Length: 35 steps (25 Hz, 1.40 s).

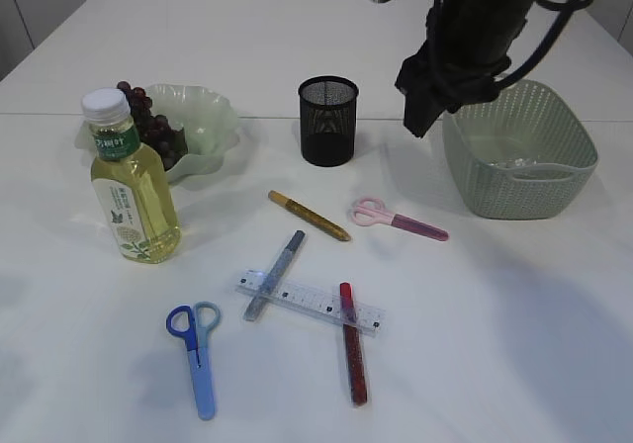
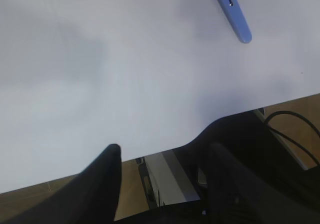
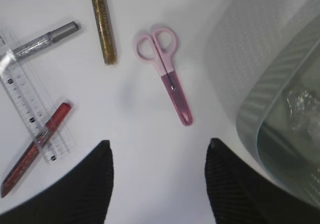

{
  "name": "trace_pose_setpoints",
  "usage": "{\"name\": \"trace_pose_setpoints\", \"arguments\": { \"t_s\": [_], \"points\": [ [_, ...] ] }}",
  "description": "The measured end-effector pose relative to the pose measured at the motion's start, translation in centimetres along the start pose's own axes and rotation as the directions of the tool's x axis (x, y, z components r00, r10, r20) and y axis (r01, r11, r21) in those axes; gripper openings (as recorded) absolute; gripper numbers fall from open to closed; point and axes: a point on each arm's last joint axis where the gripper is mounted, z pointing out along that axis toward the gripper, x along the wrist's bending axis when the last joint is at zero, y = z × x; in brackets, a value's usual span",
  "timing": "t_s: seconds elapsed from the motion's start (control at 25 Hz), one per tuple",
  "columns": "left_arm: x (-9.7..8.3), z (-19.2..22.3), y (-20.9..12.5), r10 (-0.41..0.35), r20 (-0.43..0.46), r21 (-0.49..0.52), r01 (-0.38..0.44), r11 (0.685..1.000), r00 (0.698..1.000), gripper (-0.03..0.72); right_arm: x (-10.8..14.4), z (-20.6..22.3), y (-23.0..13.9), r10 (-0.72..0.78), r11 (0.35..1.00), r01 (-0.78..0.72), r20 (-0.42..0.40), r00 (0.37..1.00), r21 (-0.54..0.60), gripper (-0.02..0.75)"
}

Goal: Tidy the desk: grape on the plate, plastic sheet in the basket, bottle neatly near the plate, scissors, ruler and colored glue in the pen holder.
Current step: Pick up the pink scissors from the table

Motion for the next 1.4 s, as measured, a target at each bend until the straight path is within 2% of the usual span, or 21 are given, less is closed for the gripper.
{"name": "trace_pose_setpoints", "arguments": {
  "t_s": [0.28,0.48,1.04,1.4],
  "points": [
    [0.0,0.0,-0.1,0.001,0.000,0.006,-0.001,1.000,1.000,0.402,-1.1,6.3,1.8,-0.174,0.982,0.177,-0.039,0.984,0.069,0.457],
    [0.0,0.0,-0.1,0.001,0.000,0.006,-0.001,1.000,1.000,0.389,-1.3,10.1,1.9,-0.256,0.958,0.264,-0.082,0.963,0.115,0.418],
    [0.0,0.0,-0.1,0.001,0.000,0.006,-0.001,1.000,1.000,0.384,-2.1,15.6,2.2,-0.295,0.940,0.303,-0.071,0.953,0.159,0.408],
    [0.0,0.0,-0.1,0.001,0.000,0.006,-0.001,1.000,1.000,0.384,-2.2,17.3,2.2,-0.305,0.939,0.311,-0.063,0.950,0.148,0.461]
  ]
}}
